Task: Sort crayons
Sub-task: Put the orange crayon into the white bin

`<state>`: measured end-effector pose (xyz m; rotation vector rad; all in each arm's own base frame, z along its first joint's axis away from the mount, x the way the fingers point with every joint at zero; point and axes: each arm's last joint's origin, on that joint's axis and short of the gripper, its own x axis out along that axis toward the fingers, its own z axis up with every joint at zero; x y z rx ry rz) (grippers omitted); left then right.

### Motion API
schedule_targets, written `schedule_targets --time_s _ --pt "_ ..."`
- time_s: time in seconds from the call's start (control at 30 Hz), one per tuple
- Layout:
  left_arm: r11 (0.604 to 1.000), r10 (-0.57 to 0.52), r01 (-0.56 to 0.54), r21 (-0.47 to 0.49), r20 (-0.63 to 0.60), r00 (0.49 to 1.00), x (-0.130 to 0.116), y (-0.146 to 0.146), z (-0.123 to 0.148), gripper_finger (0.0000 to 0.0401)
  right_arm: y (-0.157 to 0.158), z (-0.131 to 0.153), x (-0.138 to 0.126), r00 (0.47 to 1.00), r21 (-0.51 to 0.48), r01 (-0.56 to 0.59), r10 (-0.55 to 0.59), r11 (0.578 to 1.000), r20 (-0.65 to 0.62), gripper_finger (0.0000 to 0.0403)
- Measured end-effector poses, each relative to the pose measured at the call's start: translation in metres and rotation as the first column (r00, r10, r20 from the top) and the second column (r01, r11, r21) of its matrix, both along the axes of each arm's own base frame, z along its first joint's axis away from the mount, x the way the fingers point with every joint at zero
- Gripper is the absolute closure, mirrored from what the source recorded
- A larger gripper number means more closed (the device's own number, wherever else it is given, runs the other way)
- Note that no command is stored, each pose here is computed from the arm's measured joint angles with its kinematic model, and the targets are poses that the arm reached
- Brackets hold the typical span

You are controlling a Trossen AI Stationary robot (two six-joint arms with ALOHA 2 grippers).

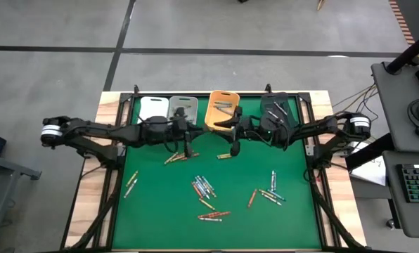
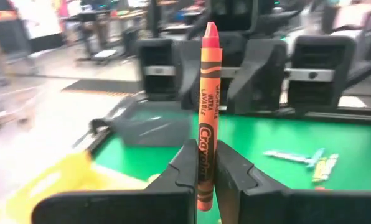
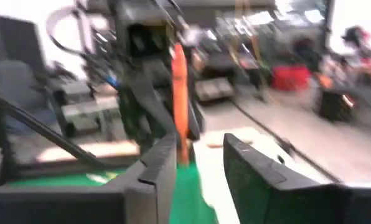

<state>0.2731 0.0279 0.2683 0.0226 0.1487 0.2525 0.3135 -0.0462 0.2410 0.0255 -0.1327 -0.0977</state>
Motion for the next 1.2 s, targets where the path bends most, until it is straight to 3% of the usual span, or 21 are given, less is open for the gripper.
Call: schedule_targets --time_s 0.1,0.2,0.3,0.37,0.43,0.57,0.67,0.8,1.0,1.2 --pt "0.992 0.129 -0.128 0.016 -0.104 0.986 -0.019 0.009 0.003 0.0398 -0.002 -0.001 -0.006 0.988 0.025 0.096 -0.092 0.995 -0.122 0.0267" --pt "0.953 0.303 -0.3 0.046 -0.205 0.931 -0.04 0.025 0.003 0.0399 -0.004 0.003 -0.009 0.966 0.045 0.165 -0.152 0.985 -0.208 0.0261" --pt "0.867 0.484 -0.496 0.042 -0.307 0.82 -0.062 0.047 -0.003 0.0399 -0.004 0.011 -0.008 0.956 0.057 0.187 -0.168 0.981 -0.24 0.0259" --pt "0.805 0.549 -0.593 0.005 -0.385 0.742 -0.075 0.062 -0.011 0.04 -0.004 0.013 -0.007 0.951 0.059 0.189 -0.168 0.98 -0.259 0.0259" --pt "0.746 0.572 -0.665 -0.039 -0.474 0.67 -0.086 0.075 -0.02 0.04 -0.004 0.014 -0.006 0.949 0.084 0.193 -0.164 0.978 -0.27 0.0259" --pt "0.59 0.589 -0.805 -0.067 -0.646 0.485 -0.105 0.094 -0.043 0.04 -0.005 0.014 -0.004 0.947 0.097 0.195 -0.162 0.976 -0.279 0.0259" --pt "0.541 0.573 -0.84 -0.037 -0.715 0.4 -0.11 0.102 -0.054 0.0398 -0.004 0.008 -0.001 0.941 0.106 0.197 -0.158 0.975 -0.298 0.0259" --pt "0.529 0.551 -0.848 -0.009 -0.757 0.352 -0.109 0.108 -0.065 0.0396 -0.005 0.002 0.002 0.935 0.119 0.203 -0.156 0.972 -0.318 0.0259" --pt "0.567 0.503 -0.822 0.059 -0.814 0.289 -0.108 0.114 -0.078 0.0395 -0.012 -0.005 0.004 0.924 0.153 0.236 -0.173 0.96 -0.34 0.0259" --pt "0.639 0.431 -0.759 0.128 -0.876 0.215 -0.107 0.12 -0.082 0.0395 -0.039 0.003 0.002 0.874 0.13 0.324 -0.244 0.937 -0.419 0.0259"
